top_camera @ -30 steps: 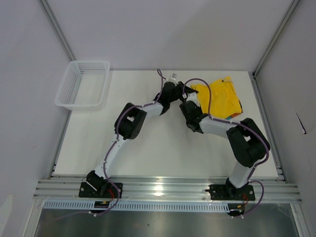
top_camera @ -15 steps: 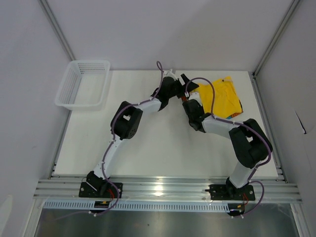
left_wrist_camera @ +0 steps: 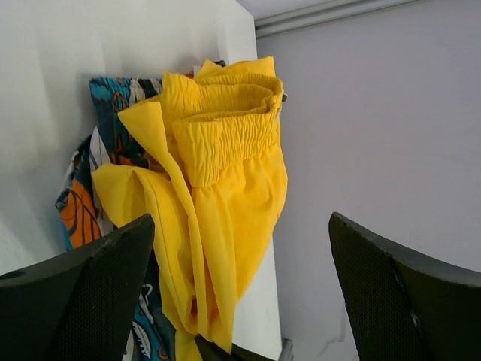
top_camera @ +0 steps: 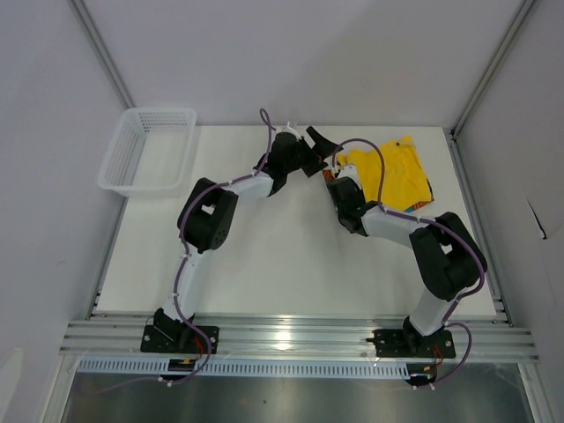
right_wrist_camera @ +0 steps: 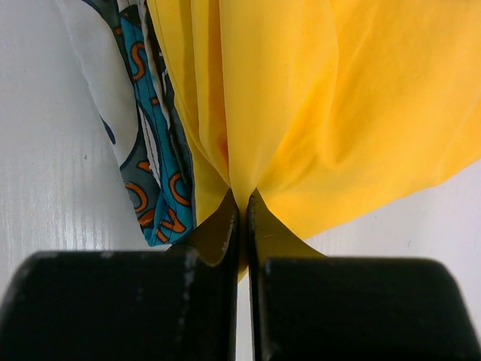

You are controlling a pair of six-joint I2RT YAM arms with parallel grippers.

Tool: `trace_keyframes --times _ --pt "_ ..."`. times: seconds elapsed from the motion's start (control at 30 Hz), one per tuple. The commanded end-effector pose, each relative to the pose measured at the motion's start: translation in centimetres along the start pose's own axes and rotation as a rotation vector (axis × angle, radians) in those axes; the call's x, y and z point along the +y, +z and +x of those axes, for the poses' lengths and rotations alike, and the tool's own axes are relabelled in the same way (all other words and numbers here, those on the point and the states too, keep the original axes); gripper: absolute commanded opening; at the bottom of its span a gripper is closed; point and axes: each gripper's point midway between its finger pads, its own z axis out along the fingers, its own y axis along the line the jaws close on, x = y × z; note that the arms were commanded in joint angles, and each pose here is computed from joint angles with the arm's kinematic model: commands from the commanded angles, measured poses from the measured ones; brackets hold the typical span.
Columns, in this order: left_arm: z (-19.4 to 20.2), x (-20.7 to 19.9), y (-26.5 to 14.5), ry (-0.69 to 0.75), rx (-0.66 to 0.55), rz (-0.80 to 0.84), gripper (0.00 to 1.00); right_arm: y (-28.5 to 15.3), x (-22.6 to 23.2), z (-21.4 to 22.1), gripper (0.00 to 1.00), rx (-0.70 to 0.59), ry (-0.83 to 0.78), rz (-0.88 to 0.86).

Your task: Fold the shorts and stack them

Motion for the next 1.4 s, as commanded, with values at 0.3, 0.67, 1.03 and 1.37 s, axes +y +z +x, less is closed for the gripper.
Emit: trace_keyframes --times 0.3,0.67,1.03,1.37 --pt "4.6 0.2 0.5 -0.209 0.139 0.031 0.99 -0.9 -1.0 -1.0 0.00 -0.037 0.053 0.006" --pt "6.8 -0.3 1.7 -0.253 0.175 0.024 0.99 -1.6 -1.9 -1.5 0.00 -0.080 0.096 0.018" --pt "7.8 0.0 2.8 -0.271 0.170 -0.011 0.99 -2.1 -2.0 -2.7 0.00 -0.105 0.132 -0.019" --pt "8.4 1.0 5.5 -0.264 0.141 -0.066 0.99 -2.2 -2.0 -2.8 0.00 -0.112 0.134 -0.029"
